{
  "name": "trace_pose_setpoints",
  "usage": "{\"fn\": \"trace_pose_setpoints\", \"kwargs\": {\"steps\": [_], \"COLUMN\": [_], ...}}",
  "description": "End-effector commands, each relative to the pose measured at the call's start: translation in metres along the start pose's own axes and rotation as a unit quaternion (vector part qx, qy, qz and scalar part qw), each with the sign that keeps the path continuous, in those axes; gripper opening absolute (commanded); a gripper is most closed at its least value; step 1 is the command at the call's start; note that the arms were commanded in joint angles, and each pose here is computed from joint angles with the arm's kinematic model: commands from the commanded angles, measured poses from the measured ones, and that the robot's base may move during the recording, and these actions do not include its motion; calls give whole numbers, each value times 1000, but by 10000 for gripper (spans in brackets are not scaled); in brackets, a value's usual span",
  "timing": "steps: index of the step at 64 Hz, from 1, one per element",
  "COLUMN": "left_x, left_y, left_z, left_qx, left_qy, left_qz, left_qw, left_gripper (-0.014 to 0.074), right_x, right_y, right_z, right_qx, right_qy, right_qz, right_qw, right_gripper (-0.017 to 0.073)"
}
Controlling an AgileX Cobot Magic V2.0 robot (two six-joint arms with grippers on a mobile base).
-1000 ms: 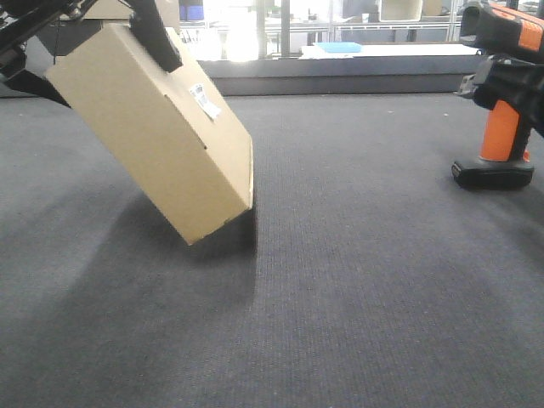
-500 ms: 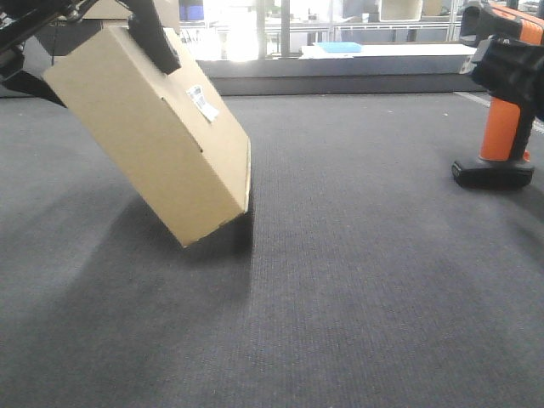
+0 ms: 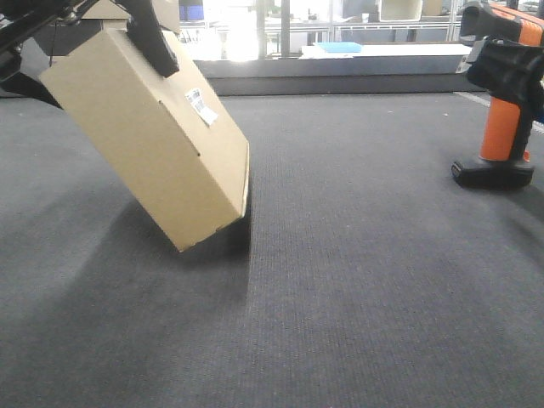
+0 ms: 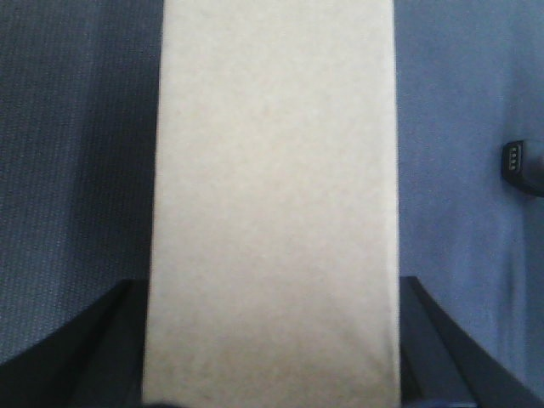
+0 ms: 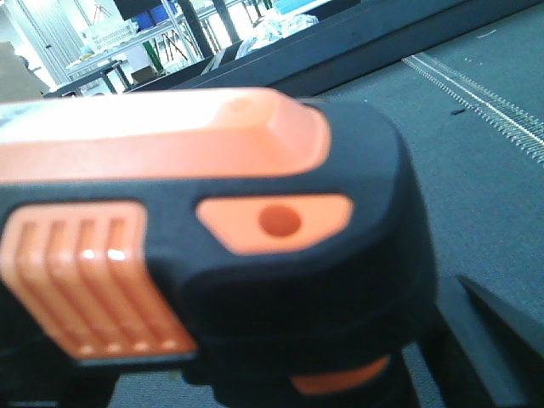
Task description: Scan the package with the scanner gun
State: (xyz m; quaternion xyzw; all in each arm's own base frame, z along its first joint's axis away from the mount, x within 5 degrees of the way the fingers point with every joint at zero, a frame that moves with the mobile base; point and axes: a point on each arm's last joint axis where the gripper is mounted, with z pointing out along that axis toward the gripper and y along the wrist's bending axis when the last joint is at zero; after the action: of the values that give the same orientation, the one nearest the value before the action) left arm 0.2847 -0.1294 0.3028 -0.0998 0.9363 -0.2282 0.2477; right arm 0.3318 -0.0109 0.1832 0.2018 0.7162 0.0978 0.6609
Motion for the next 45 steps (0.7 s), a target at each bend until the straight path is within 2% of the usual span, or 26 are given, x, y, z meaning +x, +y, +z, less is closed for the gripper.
{"fn": "trace_pose_setpoints", "kwargs": {"steps": [1, 8, 13, 20, 35, 42, 45], "left_x": [0, 0, 0, 1, 1, 1, 1], "left_y": [-3, -3, -3, -3, -3, -3, -3], "left_z": [-3, -3, -3, -3, -3, -3, -3], "left_qx": [8, 7, 7, 6, 6, 6, 6], "left_qy": [-7, -6, -5, -4, -4, -4, -4], "left_qz": [3, 3, 3, 3, 3, 3, 3], "left_qw": [1000, 1000, 1000, 1000, 1000, 1000, 1000], "left_gripper": [-111, -111, -111, -111, -111, -111, -111], "right_x": [-4, -4, -3, -3, -3, -3, -4], "right_y": [1, 1, 0, 0, 0, 1, 3], "right_z": [1, 2, 2, 2, 2, 2, 1], "right_qx": [-4, -4, -1, 0, 0, -6, -12], "right_qy": [-17, -16, -11, -10, -12, -12, -14], "right_qz": [0, -6, -13, -14, -15, -20, -30], "right_qw": [1000, 1000, 1000, 1000, 1000, 1000, 999], "right_gripper": [568, 555, 501, 358, -24, -146, -165]}}
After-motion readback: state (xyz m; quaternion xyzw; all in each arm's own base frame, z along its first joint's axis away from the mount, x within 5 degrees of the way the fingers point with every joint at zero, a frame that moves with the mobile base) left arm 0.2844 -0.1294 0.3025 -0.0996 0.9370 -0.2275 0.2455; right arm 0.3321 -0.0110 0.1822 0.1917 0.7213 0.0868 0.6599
